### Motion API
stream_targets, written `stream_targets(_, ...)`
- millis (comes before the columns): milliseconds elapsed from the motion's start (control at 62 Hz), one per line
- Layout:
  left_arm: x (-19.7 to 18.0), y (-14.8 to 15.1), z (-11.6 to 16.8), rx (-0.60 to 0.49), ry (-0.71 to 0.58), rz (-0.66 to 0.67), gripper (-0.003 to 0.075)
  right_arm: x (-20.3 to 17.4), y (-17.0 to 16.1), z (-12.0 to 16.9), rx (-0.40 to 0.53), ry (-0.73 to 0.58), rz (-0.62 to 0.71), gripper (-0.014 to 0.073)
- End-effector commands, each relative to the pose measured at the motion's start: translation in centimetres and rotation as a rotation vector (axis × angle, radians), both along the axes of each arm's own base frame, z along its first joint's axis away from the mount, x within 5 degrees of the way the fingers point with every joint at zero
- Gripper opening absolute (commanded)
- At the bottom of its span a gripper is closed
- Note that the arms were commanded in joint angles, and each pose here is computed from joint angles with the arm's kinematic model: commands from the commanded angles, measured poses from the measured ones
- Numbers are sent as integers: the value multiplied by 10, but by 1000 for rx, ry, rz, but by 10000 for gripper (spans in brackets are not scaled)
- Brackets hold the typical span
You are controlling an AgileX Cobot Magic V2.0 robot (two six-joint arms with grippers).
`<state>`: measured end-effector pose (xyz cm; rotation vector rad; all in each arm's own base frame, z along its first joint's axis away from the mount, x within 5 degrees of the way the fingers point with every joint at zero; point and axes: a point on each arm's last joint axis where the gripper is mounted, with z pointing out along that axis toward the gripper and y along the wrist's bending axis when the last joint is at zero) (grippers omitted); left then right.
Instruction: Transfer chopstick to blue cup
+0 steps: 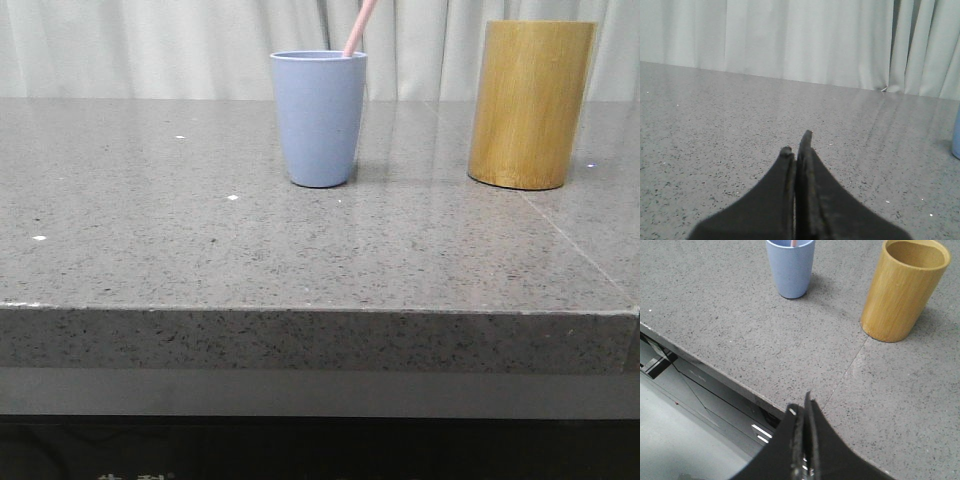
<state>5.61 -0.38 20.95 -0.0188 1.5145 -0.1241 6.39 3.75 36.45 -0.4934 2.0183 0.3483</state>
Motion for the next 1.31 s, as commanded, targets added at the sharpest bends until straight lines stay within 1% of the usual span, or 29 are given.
stream_targets(0, -2, 1, 5, -18, -99, 12, -19, 3, 0, 11, 29, -72, -10, -66)
stream_targets(177, -2, 1, 5, -18, -99, 12, -19, 2, -1, 10, 32, -88, -13, -66)
stream_targets(242, -2, 1, 5, -18, -99, 12, -19, 1, -4, 5, 43, -127, -46, -66)
stream_targets(306, -2, 1, 5, -18, -99, 12, -19, 2, -10, -6, 73, -204, -129, -66)
stream_targets(371, -2, 1, 5, -18, -99, 12, -19, 1, -17, -24, 95, -282, -218, -66)
stream_targets(452, -2, 1, 5, -18, -99, 12, -19, -5, -25, -55, 111, -369, -318, -66)
stream_targets(548, -2, 1, 5, -18, -99, 12, -19, -10, -31, -92, 125, -461, -397, -66)
stream_targets(597, -2, 1, 5, -18, -99, 12, -19, -10, -32, -114, 127, -487, -425, -66)
stream_targets(645, -2, 1, 5, -18, -99, 12, -19, -11, -34, -128, 133, -522, -442, -66)
stream_targets(790, -2, 1, 5, -18, -99, 12, -19, -9, -35, -156, 151, -598, -460, -66)
stream_targets(823, -2, 1, 5, -18, -99, 12, -19, -9, -35, -156, 146, -581, -459, -66)
stream_targets(1290, -2, 1, 5, -18, -99, 12, -19, -9, -37, -156, 137, -589, -493, -66)
